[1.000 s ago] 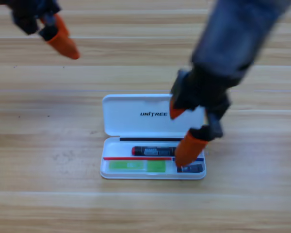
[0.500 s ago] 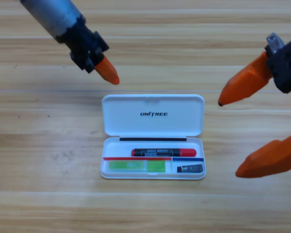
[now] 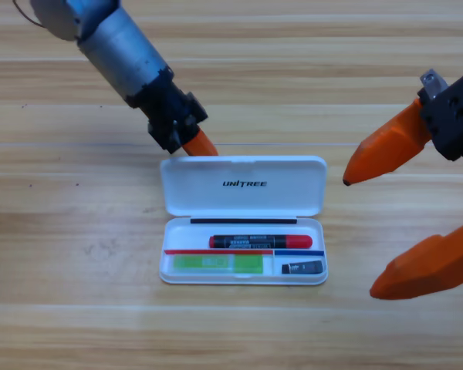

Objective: Clean up eraser and pencils

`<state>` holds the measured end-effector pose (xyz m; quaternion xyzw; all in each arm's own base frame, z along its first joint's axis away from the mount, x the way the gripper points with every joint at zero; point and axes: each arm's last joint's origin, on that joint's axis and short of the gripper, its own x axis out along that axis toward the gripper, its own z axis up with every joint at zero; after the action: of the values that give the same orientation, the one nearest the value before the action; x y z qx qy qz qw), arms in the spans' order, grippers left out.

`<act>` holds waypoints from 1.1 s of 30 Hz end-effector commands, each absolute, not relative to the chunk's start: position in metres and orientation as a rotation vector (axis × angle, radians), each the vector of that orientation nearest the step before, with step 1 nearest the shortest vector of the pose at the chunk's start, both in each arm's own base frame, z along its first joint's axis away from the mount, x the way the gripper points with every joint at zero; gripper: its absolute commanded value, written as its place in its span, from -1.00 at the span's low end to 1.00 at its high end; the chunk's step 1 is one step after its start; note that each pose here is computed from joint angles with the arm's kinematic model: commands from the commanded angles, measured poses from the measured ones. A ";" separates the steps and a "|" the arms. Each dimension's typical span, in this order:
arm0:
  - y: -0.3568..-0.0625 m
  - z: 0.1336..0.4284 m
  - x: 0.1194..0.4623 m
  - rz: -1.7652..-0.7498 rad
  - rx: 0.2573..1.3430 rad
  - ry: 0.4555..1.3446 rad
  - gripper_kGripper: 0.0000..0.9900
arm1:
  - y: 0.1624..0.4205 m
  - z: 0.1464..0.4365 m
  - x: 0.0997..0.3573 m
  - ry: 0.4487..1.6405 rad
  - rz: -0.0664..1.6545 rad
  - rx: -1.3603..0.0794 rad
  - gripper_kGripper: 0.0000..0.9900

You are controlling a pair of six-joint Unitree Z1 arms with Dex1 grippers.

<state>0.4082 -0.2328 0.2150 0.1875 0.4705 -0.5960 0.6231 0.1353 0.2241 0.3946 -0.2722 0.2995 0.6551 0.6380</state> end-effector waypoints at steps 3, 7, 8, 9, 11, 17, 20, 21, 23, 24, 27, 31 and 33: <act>-0.260 0.198 0.394 -1.443 0.446 1.143 -1.00 | 0.216 0.401 0.125 0.639 1.523 -0.590 1.00; -0.261 0.200 0.390 -1.448 0.453 1.148 -1.00 | 0.214 0.401 0.123 0.640 1.540 -0.579 1.00; -0.262 0.199 0.388 -1.450 0.455 1.153 -1.00 | 0.214 0.401 0.123 0.641 1.540 -0.579 1.00; -0.262 0.198 0.386 -1.453 0.458 1.157 -1.00 | 0.214 0.401 0.122 0.643 1.541 -0.577 1.00; -0.263 0.197 0.383 -1.454 0.468 1.168 -1.00 | 0.214 0.401 0.123 0.641 1.542 -0.576 1.00; -0.263 0.194 0.373 -1.450 0.490 1.194 -1.00 | 0.215 0.399 0.123 0.648 1.544 -0.576 1.00; -0.262 0.197 0.366 -1.443 0.506 1.205 -1.00 | 0.215 0.399 0.123 0.651 1.546 -0.570 1.00; -0.262 0.198 0.363 -1.442 0.511 1.207 -1.00 | 0.216 0.398 0.123 0.654 1.548 -0.568 1.00; -0.262 0.200 0.359 -1.439 0.521 1.204 -1.00 | 0.216 0.399 0.123 0.654 1.554 -0.564 1.00; -0.263 0.200 0.357 -1.440 0.526 1.205 -1.00 | 0.215 0.399 0.122 0.655 1.558 -0.560 1.00; -0.263 0.200 0.351 -1.423 0.533 1.214 -1.00 | 0.215 0.399 0.122 0.655 1.559 -0.559 1.00; -0.267 0.199 0.346 -1.418 0.546 1.220 -1.00 | 0.216 0.398 0.123 0.658 1.560 -0.558 1.00; -0.269 0.198 0.343 -1.418 0.550 1.220 -1.00 | 0.217 0.397 0.123 0.663 1.560 -0.558 1.00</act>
<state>0.3580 -0.2563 0.2074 0.2233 0.5091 -0.5991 0.5762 0.1278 0.2174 0.4019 -0.2527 0.2905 0.6712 0.6334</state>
